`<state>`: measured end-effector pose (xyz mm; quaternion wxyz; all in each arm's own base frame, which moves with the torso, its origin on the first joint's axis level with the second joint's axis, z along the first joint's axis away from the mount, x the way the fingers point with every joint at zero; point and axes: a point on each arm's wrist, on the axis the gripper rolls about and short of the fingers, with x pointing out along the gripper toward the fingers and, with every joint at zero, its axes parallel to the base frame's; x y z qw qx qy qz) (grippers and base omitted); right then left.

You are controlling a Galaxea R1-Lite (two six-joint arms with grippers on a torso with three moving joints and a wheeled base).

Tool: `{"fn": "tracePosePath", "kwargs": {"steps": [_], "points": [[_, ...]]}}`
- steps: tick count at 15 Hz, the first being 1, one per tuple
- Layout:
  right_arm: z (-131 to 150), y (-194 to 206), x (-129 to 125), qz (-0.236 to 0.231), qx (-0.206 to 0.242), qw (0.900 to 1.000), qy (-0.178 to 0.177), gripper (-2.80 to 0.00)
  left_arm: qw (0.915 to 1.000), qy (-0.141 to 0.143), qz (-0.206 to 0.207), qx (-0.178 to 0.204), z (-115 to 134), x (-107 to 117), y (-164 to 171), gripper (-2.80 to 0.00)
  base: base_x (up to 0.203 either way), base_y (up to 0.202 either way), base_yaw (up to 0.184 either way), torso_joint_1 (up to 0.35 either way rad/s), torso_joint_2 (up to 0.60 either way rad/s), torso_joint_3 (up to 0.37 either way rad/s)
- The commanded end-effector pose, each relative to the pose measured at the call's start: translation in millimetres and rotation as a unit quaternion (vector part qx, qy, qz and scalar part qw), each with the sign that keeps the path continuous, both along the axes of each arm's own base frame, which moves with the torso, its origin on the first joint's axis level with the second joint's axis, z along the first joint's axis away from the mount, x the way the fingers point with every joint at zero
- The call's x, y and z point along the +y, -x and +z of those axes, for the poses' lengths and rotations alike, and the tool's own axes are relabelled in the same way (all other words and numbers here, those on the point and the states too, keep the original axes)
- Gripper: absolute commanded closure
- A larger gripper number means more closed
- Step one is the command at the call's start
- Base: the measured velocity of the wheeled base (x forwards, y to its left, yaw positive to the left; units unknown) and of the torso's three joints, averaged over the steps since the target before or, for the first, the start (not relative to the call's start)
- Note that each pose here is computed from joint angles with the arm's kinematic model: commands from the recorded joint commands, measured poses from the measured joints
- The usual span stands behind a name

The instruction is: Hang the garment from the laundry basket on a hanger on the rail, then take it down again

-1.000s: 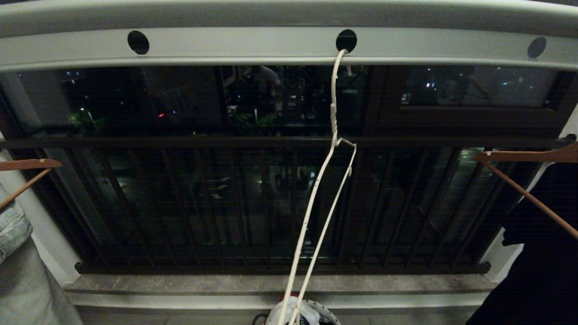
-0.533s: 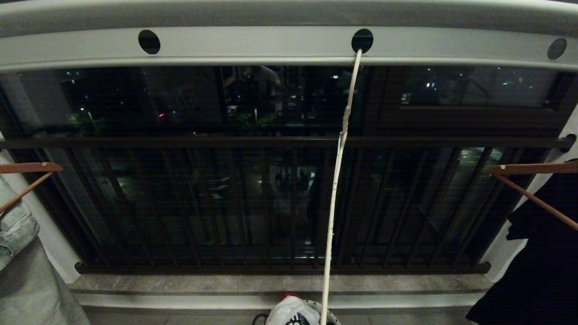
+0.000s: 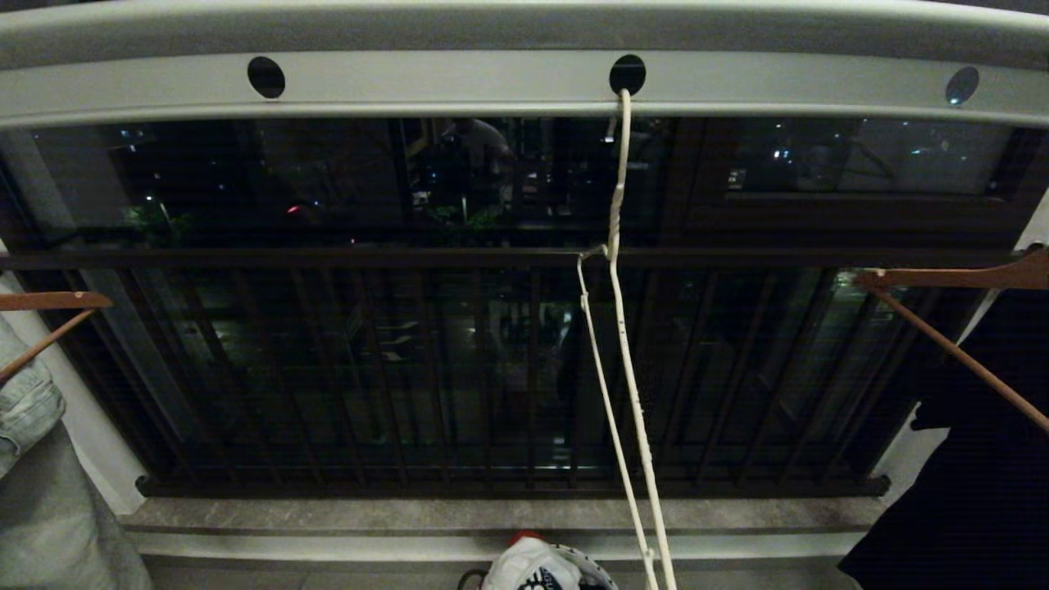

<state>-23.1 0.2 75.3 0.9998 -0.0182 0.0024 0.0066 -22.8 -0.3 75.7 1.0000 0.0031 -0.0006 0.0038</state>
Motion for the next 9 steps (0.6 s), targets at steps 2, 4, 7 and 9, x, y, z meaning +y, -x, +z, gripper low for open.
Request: {"fn": "tracePosePath", "kwargs": {"steps": [2,4,7,9], "points": [[0.1,0.0,0.0,0.0,0.0,1.0,0.001,0.0,1.0,0.0,0.0,0.0,0.0,0.0,0.0,0.0,0.0,0.0,0.0,0.0,0.0,0.0],[0.1,0.0,0.0,0.0,0.0,1.0,0.0,0.0,1.0,0.0,0.0,0.0,0.0,0.0,0.0,0.0,0.0,0.0,0.0,0.0,0.0,0.0],[0.1,0.0,0.0,0.0,0.0,1.0,0.0,0.0,1.0,0.0,0.0,-0.001,0.1,0.0,0.0,0.0,0.0,0.0,0.0,0.0,0.0,0.0],[0.1,0.0,0.0,0.0,0.0,1.0,0.0,0.0,1.0,0.0,0.001,-0.001,0.1,0.0,0.0,0.0,0.0,0.0,0.0,0.0,0.0,0.0]]}}
